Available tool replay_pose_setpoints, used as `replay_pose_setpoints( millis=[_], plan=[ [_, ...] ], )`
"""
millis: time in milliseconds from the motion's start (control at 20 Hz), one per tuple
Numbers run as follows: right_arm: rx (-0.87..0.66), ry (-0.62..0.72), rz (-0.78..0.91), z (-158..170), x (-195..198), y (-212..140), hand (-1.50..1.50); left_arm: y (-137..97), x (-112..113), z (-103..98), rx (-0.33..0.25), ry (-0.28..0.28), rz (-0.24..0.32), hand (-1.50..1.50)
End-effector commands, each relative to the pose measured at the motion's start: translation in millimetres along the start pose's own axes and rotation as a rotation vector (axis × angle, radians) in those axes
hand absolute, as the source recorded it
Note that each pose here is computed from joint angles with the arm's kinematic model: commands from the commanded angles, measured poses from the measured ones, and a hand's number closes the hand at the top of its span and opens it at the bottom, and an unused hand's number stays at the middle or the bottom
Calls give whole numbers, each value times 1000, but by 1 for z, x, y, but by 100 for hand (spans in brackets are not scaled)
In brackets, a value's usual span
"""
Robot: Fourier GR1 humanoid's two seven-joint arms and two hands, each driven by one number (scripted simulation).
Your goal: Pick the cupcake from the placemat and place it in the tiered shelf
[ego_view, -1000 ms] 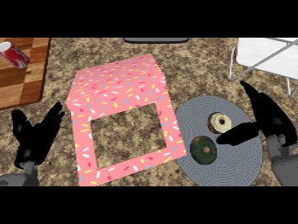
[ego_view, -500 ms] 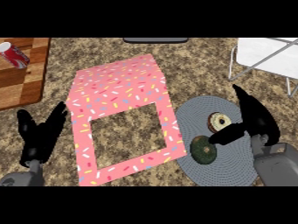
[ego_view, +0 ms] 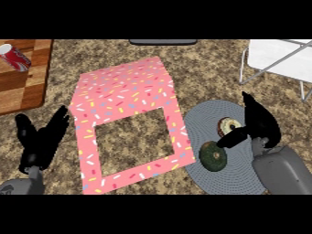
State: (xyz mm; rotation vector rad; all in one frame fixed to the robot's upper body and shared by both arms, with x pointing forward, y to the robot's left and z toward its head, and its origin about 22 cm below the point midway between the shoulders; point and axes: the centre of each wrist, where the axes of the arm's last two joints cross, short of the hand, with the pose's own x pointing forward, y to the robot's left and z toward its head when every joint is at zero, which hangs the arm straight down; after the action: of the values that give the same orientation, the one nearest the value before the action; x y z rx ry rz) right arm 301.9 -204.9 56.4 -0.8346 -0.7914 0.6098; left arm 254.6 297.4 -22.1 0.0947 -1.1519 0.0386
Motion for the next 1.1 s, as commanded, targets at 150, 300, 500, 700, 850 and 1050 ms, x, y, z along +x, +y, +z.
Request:
replay_pose_setpoints(
  millis=[150, 300, 500, 700, 850, 1050],
  plan=[
    [-24, -4, 15, -21, -32, 8, -150, -2, -17, 19, 10, 43, 4, 0],
    [-33, -27, -27, -26, 0, 12, -150, -18, -5, -1, 7, 29, 17, 0],
    [-46, -50, -21, -21, 2, 38, -150, 20, -17, 8, 11, 33, 17, 0],
    [78, -85, 59, -35, -8, 39, 150, -14, -4, 4, 9, 45, 0, 0],
    [156, -177, 205, -39, -9, 42, 150, -5, -1, 5, 16, 35, -2, 0],
    [145, -209, 84, -32, 9, 53, 150, -9, 0, 3, 5, 33, 11, 0]
  ],
)
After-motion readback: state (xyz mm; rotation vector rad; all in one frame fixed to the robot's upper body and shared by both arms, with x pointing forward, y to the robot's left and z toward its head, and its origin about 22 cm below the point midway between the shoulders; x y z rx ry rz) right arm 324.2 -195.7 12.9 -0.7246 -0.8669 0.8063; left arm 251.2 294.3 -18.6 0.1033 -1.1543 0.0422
